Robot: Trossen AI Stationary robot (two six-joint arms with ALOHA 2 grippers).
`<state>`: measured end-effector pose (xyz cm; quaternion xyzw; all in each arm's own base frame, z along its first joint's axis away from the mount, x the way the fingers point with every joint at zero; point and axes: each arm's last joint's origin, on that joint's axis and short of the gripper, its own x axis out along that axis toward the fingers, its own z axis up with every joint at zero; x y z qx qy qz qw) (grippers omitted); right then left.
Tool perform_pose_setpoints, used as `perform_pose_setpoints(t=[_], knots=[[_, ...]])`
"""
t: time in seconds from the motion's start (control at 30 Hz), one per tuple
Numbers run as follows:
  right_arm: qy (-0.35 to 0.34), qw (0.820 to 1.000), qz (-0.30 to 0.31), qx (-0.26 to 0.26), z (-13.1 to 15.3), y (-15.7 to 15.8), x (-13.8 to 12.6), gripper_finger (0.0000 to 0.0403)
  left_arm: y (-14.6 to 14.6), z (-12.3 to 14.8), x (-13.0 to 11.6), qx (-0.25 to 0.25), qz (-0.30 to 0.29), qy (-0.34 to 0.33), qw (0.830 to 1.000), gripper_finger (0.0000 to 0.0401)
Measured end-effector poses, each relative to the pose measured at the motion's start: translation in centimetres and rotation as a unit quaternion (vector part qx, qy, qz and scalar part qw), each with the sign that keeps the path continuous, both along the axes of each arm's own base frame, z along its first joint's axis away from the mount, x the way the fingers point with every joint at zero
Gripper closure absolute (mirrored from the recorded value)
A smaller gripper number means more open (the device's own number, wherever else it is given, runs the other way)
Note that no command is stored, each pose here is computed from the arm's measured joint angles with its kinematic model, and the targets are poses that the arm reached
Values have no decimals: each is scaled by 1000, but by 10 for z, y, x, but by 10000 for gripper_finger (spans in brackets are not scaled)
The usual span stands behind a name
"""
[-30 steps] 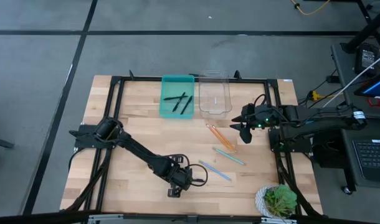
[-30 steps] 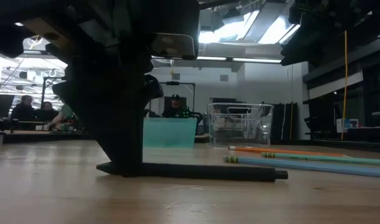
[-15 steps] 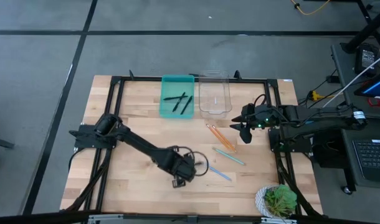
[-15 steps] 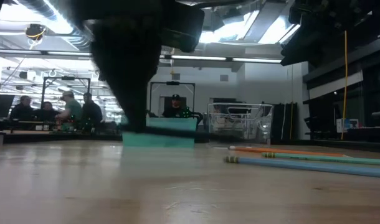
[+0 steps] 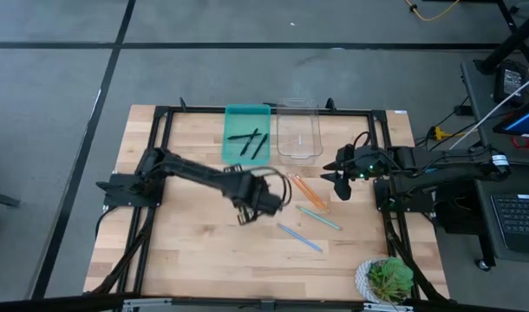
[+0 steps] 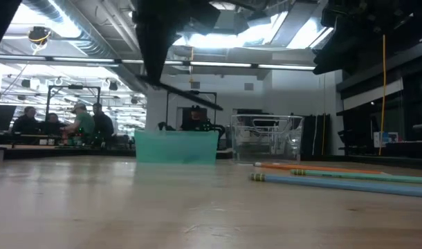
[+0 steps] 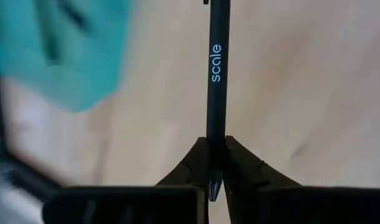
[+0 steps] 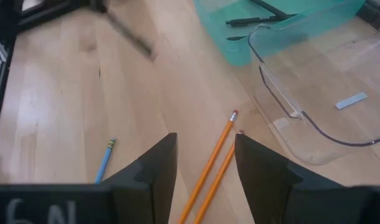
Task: Sort pens & pencils
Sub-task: Put the black pen into the light blue bin
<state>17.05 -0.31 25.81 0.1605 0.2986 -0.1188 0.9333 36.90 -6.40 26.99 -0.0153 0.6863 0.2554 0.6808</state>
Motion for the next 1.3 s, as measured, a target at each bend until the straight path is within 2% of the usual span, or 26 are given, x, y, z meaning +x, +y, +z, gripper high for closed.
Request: perform_pose_setpoints(t=[0.17, 0.37, 0.5, 0.63, 0.87, 1.07, 1.3], knots=[[2, 1000, 1, -1, 0, 0, 0, 241, 53, 22, -2, 18, 15, -19, 1000, 385], [6, 1000, 2, -2, -1, 0, 0, 241, 130, 41, -25, 31, 95, -47, 994, 385], [8, 1000, 8, -10, -1, 0, 0, 241, 180, 28, -35, -4, 150, -69, 986, 385], [9, 1000, 8, -11, -1, 0, 0, 241, 216, 7, -42, -48, 165, -89, 981, 385], [15, 1000, 8, -11, -2, 0, -1, 241, 249, -4, -53, -59, 215, -126, 967, 385], [17, 999, 17, -22, -2, 0, -1, 241, 259, -12, -58, -68, 256, -141, 954, 383], [18, 999, 17, -23, -2, 0, -1, 241, 261, -13, -60, -69, 258, -139, 954, 335]])
